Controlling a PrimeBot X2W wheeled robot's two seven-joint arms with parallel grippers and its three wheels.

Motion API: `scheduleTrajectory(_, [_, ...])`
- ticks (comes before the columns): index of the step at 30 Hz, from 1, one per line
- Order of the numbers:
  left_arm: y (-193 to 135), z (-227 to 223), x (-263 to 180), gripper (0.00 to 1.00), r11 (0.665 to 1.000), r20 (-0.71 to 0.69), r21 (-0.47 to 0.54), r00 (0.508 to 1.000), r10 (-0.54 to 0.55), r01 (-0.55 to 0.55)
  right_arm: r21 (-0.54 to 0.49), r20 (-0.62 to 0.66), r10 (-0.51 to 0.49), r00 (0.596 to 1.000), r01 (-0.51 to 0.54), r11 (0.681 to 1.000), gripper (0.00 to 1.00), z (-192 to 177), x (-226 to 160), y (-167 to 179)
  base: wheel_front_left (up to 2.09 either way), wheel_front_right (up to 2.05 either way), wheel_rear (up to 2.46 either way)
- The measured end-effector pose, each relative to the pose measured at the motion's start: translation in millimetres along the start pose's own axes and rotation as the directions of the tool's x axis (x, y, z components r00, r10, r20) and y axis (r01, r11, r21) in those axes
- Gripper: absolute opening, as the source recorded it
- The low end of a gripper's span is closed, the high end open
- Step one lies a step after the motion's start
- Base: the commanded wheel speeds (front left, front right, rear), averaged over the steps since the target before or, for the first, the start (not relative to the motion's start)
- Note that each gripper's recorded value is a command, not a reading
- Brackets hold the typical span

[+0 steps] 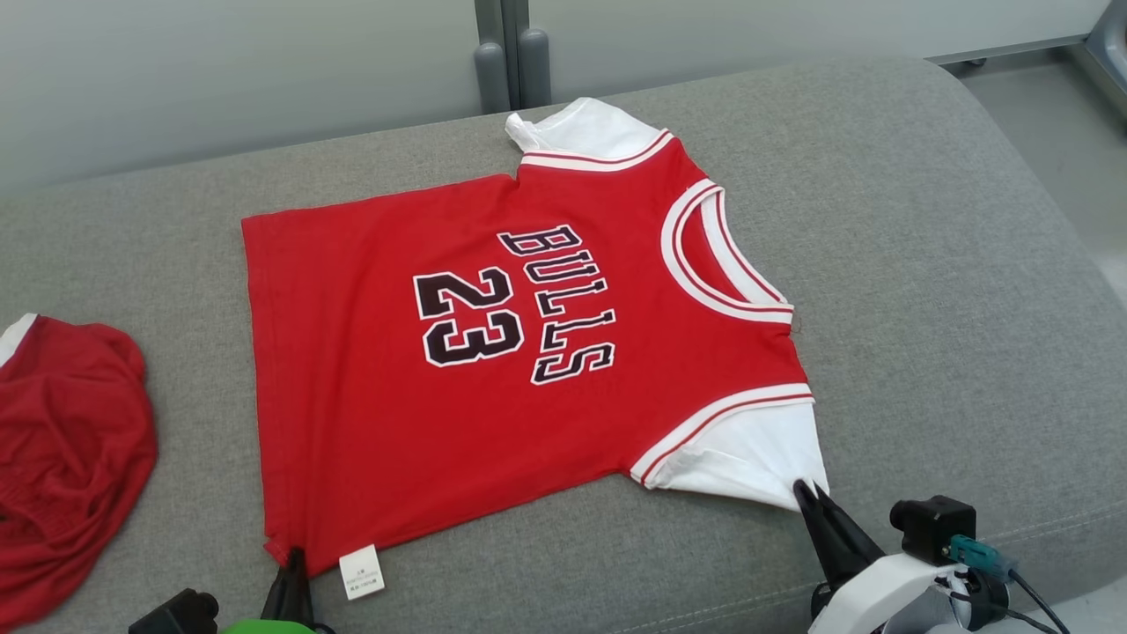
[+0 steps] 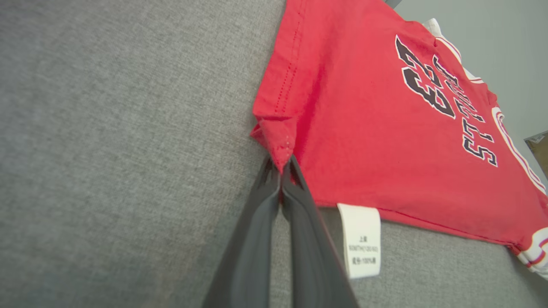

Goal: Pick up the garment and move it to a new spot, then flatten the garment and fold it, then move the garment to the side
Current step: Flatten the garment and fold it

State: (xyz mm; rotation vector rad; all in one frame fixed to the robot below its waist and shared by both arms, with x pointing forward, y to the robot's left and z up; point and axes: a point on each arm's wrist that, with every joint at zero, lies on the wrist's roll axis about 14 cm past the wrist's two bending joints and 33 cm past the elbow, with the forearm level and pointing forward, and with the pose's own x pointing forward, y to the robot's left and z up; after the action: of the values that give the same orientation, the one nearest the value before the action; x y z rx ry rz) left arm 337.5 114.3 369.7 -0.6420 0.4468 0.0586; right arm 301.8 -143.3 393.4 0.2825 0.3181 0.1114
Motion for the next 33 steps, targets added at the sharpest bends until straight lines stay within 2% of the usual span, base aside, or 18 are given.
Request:
scheduleTrajectory(1, [0, 0, 0, 0.36, 1.000, -0.001, 0.000, 1.000, 0.000, 0.000, -0.010, -0.005, 0.005, 1.000, -0.005, 1.000, 0.00, -1, 0, 1, 0.00, 0.00, 0.00])
scheduleTrajectory(2, [0, 0, 0, 0.70, 1.000, -0.001, 0.001, 1.000, 0.001, -0.001, -0.018, -0.008, 0.009, 1.000, -0.009, 1.000, 0.03, -2, 0, 2, 0.00, 0.00, 0.00])
scheduleTrajectory(3, [1, -1, 0, 1.00, 1.000, -0.002, 0.001, 1.000, 0.002, -0.002, -0.021, -0.008, 0.010, 1.000, -0.010, 1.000, 0.25, -2, 0, 2, 0.00, 0.00, 0.00])
scheduleTrajectory(5, [2, 0, -1, 1.00, 1.000, -0.001, 0.002, 1.000, 0.011, -0.011, -0.038, -0.014, 0.019, 1.000, -0.020, 0.999, 0.47, -3, 0, 4, 0.00, 0.00, 0.00])
scheduleTrajectory(6, [4, 0, -1, 1.00, 1.000, -0.001, 0.002, 1.000, 0.016, -0.016, -0.054, -0.019, 0.025, 0.999, -0.026, 0.998, 0.80, -4, -1, 4, 0.00, 0.00, 0.00])
scheduleTrajectory(7, [5, 0, -1, 1.00, 1.000, 0.001, 0.003, 1.000, 0.018, -0.018, -0.066, -0.023, 0.032, 0.999, -0.033, 0.997, 0.96, -5, -1, 5, 0.00, 0.00, 0.00])
scheduleTrajectory(8, [4, 1, -1, 1.00, 1.000, 0.005, 0.002, 1.000, 0.017, -0.017, -0.077, -0.029, 0.038, 0.999, -0.041, 0.996, 1.00, -6, -2, 6, 0.00, 0.00, 0.00])
scheduleTrajectory(15, [4, 19, 0, 1.00, 1.000, 0.063, -0.014, 0.998, 0.016, -0.015, -0.128, -0.055, 0.044, 0.998, -0.051, 0.991, 1.00, -13, -10, 0, 0.00, 0.00, 0.00])
scheduleTrajectory(22, [-22, 38, -2, 1.00, 0.997, 0.128, 0.010, 0.989, -0.077, 0.076, -0.142, -0.068, 0.031, 0.997, -0.040, 0.989, 1.00, -20, -25, -6, 0.00, 0.00, 0.00])
scheduleTrajectory(28, [-49, 53, -5, 1.00, 0.984, 0.174, 0.066, 0.970, -0.172, 0.163, -0.148, 0.064, 0.011, 0.998, -0.002, 0.989, 1.00, 19, -22, -12, 0.00, 0.00, 0.00])
scheduleTrajectory(33, [-74, 54, -9, 1.00, 0.962, 0.176, 0.142, 0.950, -0.257, 0.234, -0.169, 0.189, 0.014, 0.982, 0.019, 0.985, 1.00, 60, -18, -14, 0.00, 0.00, 0.00])
